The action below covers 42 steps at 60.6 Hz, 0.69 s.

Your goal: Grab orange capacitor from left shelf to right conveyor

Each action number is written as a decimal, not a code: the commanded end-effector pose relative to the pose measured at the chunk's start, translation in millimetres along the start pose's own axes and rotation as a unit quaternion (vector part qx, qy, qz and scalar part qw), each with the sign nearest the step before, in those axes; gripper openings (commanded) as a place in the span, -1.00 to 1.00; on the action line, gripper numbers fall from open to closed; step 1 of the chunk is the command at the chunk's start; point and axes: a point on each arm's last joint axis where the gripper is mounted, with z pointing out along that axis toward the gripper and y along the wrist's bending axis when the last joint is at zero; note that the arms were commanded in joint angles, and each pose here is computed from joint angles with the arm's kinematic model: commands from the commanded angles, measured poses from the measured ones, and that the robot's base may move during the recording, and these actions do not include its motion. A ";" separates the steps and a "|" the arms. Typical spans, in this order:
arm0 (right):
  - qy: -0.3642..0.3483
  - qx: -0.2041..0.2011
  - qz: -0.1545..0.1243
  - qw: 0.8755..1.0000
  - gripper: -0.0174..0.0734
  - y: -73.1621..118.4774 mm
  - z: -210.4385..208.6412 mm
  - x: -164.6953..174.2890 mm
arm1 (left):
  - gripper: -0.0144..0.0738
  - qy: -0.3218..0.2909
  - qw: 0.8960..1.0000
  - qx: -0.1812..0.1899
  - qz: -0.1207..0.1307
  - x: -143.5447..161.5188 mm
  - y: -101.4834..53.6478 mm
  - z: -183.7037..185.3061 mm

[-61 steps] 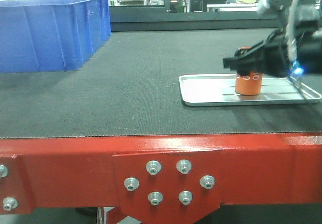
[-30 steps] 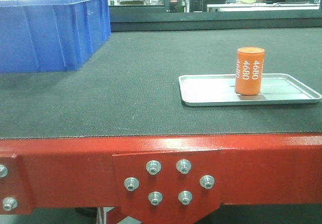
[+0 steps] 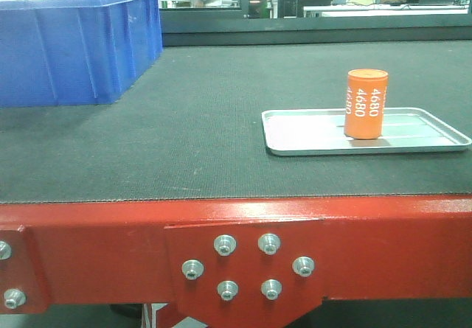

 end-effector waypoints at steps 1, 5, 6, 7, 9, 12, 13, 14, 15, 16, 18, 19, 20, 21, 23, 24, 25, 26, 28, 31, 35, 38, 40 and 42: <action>-0.059 -0.008 0.000 0.998 -0.49 1.3 -9.5 -17.0 | -0.96 -0.051 0.999 -0.001 -0.002 -9.7 0.2 -1.4; -0.059 -0.008 0.000 0.998 -0.49 1.3 -9.5 -17.0 | -0.96 -0.051 0.999 -0.001 -0.002 -9.7 0.2 -1.4; -0.059 -0.008 0.000 0.998 -0.49 1.3 -9.5 -17.0 | -0.96 -0.051 0.999 -0.001 -0.002 -9.7 0.2 -1.4; -0.058 -0.008 0.000 0.998 -0.49 1.3 -9.4 -16.8 | -0.96 -0.051 0.999 -0.001 -0.002 -9.7 0.2 -1.4; -0.058 -0.008 0.000 0.998 -0.49 1.3 -9.4 -16.8 | -0.96 -0.051 0.999 -0.001 -0.002 -9.7 0.2 -1.4; -0.058 -0.008 0.000 0.998 -0.49 1.3 -9.4 -16.8 | -0.96 -0.051 0.999 -0.001 -0.002 -9.7 0.2 -1.4; -0.058 -0.008 0.000 0.998 -0.49 1.3 -9.4 -16.8 | -0.96 -0.051 0.999 -0.001 -0.002 -9.7 0.2 -1.4; -0.058 -0.008 0.000 0.998 -0.49 1.3 -9.4 -16.8 | -0.96 -0.051 0.999 -0.001 -0.002 -9.7 0.2 -1.4; -0.058 -0.008 0.000 0.998 -0.49 1.3 -9.4 -16.8 | -0.96 -0.051 0.999 -0.001 -0.002 -9.7 0.2 -1.4; -0.058 -0.008 0.000 0.998 -0.49 1.3 -9.4 -16.8 | -0.96 -0.051 0.999 -0.001 -0.002 -9.7 0.2 -1.4; -0.058 -0.007 -0.001 0.998 -0.49 1.2 -9.4 -16.9 | -0.96 -0.051 0.999 -0.001 -0.002 -9.7 0.2 -1.4; -0.058 -0.007 -0.001 0.998 -0.49 1.2 -9.4 -16.9 | -0.96 -0.051 0.999 -0.001 -0.002 -9.7 0.2 -1.4; -0.058 -0.007 -0.001 0.998 -0.49 1.2 -9.4 -16.9 | -0.96 -0.051 0.999 -0.001 -0.002 -9.7 0.2 -1.4; -0.058 -0.007 -0.001 0.998 -0.49 1.2 -9.4 -16.9 | -0.96 -0.051 0.999 -0.001 -0.002 -9.7 0.2 -1.4; -0.061 -0.008 -0.001 0.998 -0.49 1.3 -9.4 -17.3 | -0.96 -0.051 0.999 -0.001 -0.002 -9.7 0.2 -1.4; -0.062 -0.008 -0.001 0.998 -0.49 1.4 -9.5 -17.6 | -0.96 -0.051 0.999 -0.001 -0.002 -9.7 0.2 -1.4; -0.064 -0.009 -0.001 0.998 -0.49 1.4 -9.5 -17.8 | -0.96 -0.051 0.999 -0.001 -0.002 -9.7 0.2 -1.4; -0.066 -0.009 -0.001 0.998 -0.49 1.5 -9.6 -18.2 | -0.96 -0.051 0.999 -0.001 -0.002 -9.7 0.2 -1.4; -0.068 -0.010 -0.001 0.998 -0.49 1.6 -9.6 -18.6 | -0.96 -0.051 0.999 -0.001 -0.002 -9.7 0.2 -1.4; -0.069 -0.010 -0.001 0.998 -0.49 1.6 -9.9 -18.8 | -0.96 -0.051 0.999 -0.001 -0.002 -9.7 0.2 -1.4; -0.072 -0.010 -0.001 0.997 -0.49 1.3 -13.5 -18.3 | -0.96 -0.051 0.999 -0.001 -0.002 -9.7 0.2 -1.4; -0.080 -0.008 -0.010 0.997 -0.49 0.4 -19.1 -15.8 | -0.96 -0.051 0.999 -0.001 -0.002 -9.7 0.2 -1.4; -0.088 -0.005 -0.017 0.996 -0.49 -0.7 -24.3 -13.1 | -0.96 -0.051 0.999 -0.001 -0.002 -9.7 0.2 -1.4; -0.096 -0.002 -0.023 0.995 -0.49 -1.9 -28.8 -10.1 | -0.96 -0.051 0.999 -0.001 -0.002 -9.7 0.2 -1.4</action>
